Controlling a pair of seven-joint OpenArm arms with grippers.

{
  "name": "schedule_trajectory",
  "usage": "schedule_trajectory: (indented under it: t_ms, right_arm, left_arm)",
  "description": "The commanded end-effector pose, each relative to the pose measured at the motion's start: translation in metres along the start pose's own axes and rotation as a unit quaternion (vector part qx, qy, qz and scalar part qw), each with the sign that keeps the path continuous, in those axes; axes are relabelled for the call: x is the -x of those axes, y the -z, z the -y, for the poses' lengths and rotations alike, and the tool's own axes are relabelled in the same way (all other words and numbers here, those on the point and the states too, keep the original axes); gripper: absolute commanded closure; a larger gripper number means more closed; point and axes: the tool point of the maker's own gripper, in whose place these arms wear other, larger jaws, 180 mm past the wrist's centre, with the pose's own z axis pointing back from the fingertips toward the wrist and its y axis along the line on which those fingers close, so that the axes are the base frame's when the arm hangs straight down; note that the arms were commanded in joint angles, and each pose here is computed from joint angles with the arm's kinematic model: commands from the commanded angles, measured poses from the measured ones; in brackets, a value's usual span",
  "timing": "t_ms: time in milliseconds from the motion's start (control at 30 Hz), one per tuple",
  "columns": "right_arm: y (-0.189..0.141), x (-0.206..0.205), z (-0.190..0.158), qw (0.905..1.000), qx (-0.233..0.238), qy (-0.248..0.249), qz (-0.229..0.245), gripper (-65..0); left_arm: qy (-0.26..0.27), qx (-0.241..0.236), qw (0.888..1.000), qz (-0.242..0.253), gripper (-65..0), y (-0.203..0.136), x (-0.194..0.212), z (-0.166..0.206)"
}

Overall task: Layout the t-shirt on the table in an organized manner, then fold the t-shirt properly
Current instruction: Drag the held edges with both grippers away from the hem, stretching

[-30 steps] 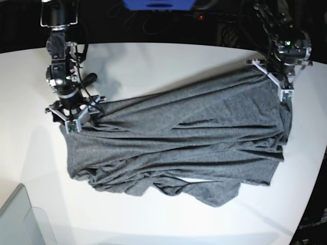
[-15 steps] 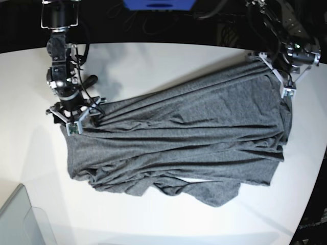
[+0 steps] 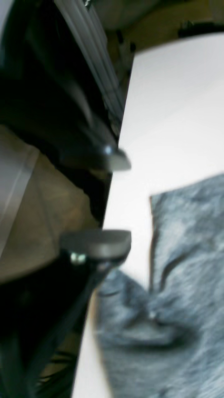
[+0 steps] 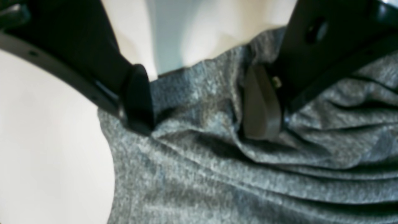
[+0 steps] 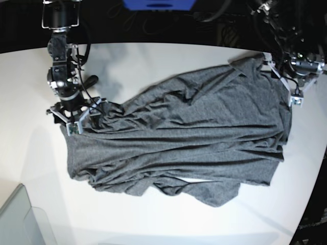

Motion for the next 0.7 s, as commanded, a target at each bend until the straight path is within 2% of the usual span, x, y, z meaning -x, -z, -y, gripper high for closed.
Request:
schedule_trajectory:
  t_ms: [0, 100, 200, 333, 467, 567, 667]
  right_arm:
    - [0.0, -0.002, 0.011, 0.9998, 0.015, -0.011, -0.005, -45.1]
    - [-0.001, -0.001, 0.012, 0.9998, 0.016, -0.013, -0.006, -45.1]
    - [-0.001, 0.001, 0.012, 0.9998, 0.016, -0.012, -0.007, -45.1]
    - [-0.002, 0.001, 0.012, 0.9998, 0.017, -0.01, -0.007, -45.1]
    - [-0.003, 0.003, 0.03, 0.9992, 0.038, 0.003, -0.009, -45.1]
    - [-0.003, 0.002, 0.038, 0.9989, 0.046, 0.006, -0.008, -45.1]
    - [-0.005, 0.001, 0.049, 0.9983, 0.058, 0.008, -0.007, -45.1]
  left_arm:
    - [-0.007, -0.016, 1.0, 0.007, -42.2, -0.003, -0.005, -0.013]
    - [-0.044, -0.031, 0.998, 0.011, -49.0, -0.001, -0.007, -0.033]
    - [-0.071, -0.022, 0.997, 0.021, -48.5, 0.007, -0.023, -0.039]
    - [-0.072, 0.038, 0.996, 0.041, -48.5, 0.034, -0.054, -0.009]
    - [-0.07, 0.113, 0.988, 0.077, -48.5, 0.069, -0.066, 0.043]
    - [-0.108, 0.126, 0.983, 0.083, -48.6, 0.089, -0.063, 0.058]
    - [-0.125, 0.129, 0.98, 0.087, -48.8, 0.1, -0.061, 0.061]
